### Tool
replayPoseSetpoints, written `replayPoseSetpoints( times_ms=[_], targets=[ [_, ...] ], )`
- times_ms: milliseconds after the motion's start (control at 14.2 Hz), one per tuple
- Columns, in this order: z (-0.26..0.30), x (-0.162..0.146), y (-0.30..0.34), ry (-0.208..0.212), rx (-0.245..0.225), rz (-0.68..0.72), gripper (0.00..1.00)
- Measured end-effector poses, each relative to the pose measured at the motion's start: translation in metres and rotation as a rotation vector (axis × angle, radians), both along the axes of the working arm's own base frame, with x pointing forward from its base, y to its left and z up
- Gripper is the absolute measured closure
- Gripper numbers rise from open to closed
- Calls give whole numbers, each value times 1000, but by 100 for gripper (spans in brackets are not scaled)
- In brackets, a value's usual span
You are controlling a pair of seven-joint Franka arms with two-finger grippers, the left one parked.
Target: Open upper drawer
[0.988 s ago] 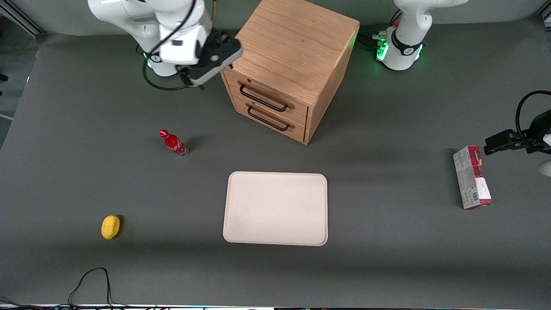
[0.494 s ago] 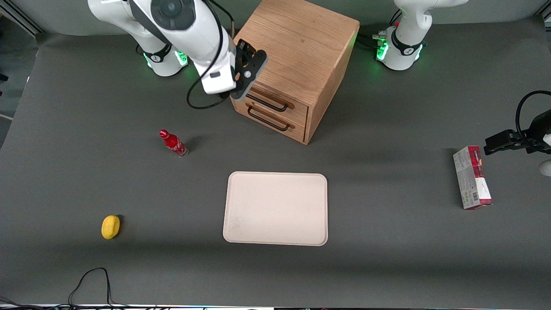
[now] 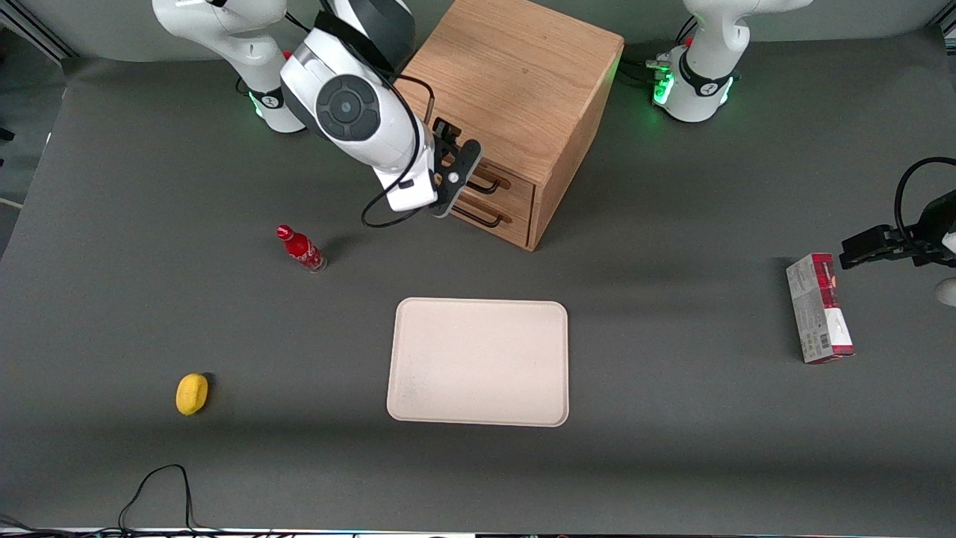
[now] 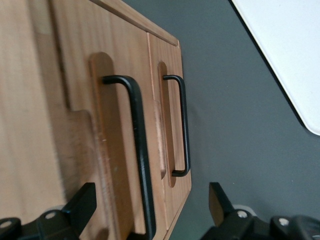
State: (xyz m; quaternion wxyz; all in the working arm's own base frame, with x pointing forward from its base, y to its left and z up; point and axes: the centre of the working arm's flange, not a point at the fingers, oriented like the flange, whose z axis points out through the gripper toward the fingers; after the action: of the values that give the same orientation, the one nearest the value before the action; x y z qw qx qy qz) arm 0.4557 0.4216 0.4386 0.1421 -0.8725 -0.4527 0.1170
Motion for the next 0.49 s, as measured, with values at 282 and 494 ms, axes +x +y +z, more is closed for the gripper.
replayPoseSetpoints(
  times_ms=[282, 494],
  targets=[
    [-31, 2, 1, -46, -9, 3, 0],
    [-48, 3, 4, -53, -16, 14, 0]
  ],
)
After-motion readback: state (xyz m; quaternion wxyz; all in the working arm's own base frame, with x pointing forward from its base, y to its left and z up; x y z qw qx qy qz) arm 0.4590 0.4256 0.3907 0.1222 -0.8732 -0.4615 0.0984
